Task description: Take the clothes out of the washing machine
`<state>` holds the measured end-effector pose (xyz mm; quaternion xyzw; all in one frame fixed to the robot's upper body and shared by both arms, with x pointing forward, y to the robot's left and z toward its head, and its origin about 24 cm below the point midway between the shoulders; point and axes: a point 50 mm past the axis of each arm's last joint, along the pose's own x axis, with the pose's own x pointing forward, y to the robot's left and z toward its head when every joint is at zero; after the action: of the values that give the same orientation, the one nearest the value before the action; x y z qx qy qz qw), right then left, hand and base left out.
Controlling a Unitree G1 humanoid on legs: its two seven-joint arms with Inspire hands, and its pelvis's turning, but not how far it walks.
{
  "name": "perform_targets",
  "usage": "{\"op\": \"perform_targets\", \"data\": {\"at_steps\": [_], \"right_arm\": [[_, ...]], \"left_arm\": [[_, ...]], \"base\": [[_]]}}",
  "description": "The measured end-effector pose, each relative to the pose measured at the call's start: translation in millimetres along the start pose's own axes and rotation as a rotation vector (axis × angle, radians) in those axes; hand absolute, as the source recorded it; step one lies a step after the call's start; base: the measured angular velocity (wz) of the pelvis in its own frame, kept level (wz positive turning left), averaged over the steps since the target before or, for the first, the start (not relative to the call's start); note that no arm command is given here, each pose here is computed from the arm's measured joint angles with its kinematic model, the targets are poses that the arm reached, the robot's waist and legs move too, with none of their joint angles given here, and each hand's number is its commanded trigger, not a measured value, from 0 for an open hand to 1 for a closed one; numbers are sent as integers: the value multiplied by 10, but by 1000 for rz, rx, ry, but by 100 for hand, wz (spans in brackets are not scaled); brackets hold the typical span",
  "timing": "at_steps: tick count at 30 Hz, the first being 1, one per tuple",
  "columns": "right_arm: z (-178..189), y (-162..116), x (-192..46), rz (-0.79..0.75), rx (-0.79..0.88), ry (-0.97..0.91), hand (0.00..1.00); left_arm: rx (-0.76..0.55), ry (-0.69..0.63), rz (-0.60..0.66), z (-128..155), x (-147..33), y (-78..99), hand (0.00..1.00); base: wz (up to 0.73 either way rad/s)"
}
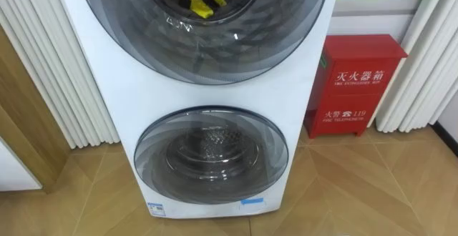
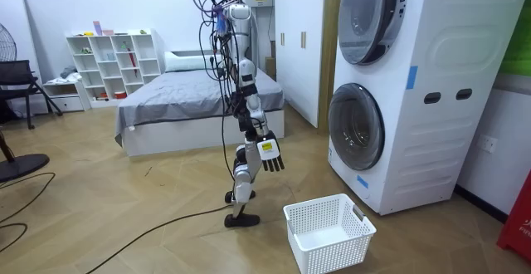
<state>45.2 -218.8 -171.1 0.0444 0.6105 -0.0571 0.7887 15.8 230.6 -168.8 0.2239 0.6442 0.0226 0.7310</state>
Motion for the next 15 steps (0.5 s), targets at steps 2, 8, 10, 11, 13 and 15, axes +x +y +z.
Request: {"op": "perform_targets", "data": {"at_steps": [2,8,10,11,13,15], "right_arm": [[0,3,0,0,4,-1,0],[2,5,1,2,3,-1,0],[4,6,1,2,3,-2,0],[4,7,1,3,2,-2,0],[10,16,3,6,9,-4,0],[21,27,6,11,1,-6,0]], "left_arm": [[0,0,1,-1,0,2,0],[1,1,5,-2,1,6,0],[1,-1,13,2,1,10,0],[1,-4,16,11,2,13,0],[3,-12,22,35,4,18,0],[-1,-25,25,67,8,27,0]], "base": [[0],[0],[0],[0],[2],[2]]}}
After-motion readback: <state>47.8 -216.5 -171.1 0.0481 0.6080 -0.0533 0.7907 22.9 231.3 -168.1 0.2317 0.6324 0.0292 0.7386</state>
